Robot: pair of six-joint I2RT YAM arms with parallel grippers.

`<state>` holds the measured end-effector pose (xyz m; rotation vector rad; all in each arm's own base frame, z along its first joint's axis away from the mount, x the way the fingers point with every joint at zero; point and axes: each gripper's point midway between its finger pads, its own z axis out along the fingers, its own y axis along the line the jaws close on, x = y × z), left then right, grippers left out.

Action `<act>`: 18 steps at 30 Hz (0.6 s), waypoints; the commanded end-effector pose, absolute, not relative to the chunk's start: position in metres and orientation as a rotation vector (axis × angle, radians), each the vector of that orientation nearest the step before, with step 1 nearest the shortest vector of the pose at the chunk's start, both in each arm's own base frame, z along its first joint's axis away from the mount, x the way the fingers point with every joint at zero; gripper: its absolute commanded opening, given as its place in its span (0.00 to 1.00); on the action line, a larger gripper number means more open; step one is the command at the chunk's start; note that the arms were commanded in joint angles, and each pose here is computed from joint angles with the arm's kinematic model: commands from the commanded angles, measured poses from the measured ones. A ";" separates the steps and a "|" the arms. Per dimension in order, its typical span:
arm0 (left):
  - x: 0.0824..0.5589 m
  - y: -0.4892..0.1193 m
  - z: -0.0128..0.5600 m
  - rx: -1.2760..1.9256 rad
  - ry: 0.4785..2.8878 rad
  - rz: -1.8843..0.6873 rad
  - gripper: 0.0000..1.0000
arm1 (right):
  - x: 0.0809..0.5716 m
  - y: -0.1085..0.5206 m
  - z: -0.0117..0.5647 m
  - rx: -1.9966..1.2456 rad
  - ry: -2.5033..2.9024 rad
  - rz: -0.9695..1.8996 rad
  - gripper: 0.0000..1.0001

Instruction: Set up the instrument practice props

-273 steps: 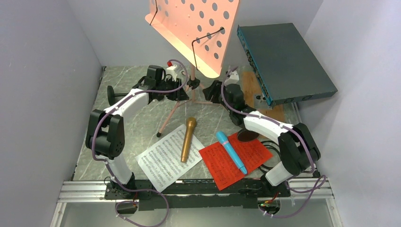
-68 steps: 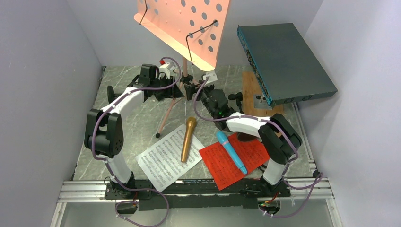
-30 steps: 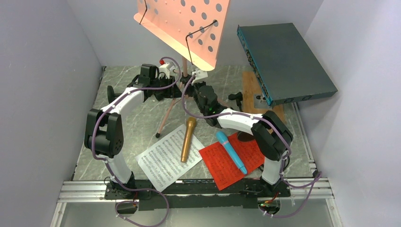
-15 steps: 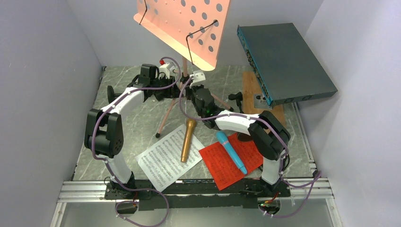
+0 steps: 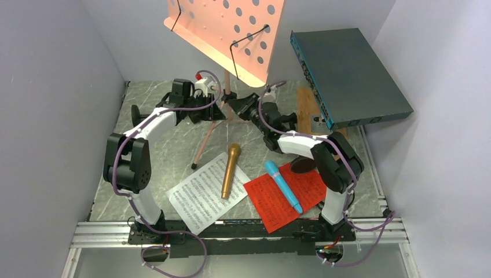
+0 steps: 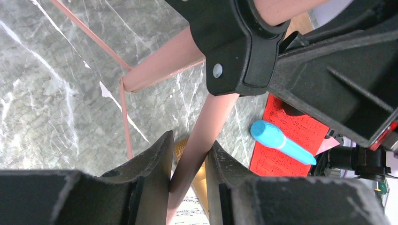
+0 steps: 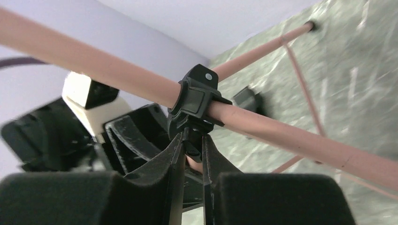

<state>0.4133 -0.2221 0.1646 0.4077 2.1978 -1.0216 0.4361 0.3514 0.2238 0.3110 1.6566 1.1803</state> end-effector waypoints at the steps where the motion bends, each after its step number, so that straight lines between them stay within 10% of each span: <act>1: 0.392 -0.203 0.141 0.262 2.380 -1.042 0.00 | 0.456 0.328 0.244 0.673 1.545 1.570 0.00; 18: 0.392 -0.205 0.136 0.253 2.394 -1.057 0.00 | 0.438 0.319 0.264 0.376 1.561 1.354 0.61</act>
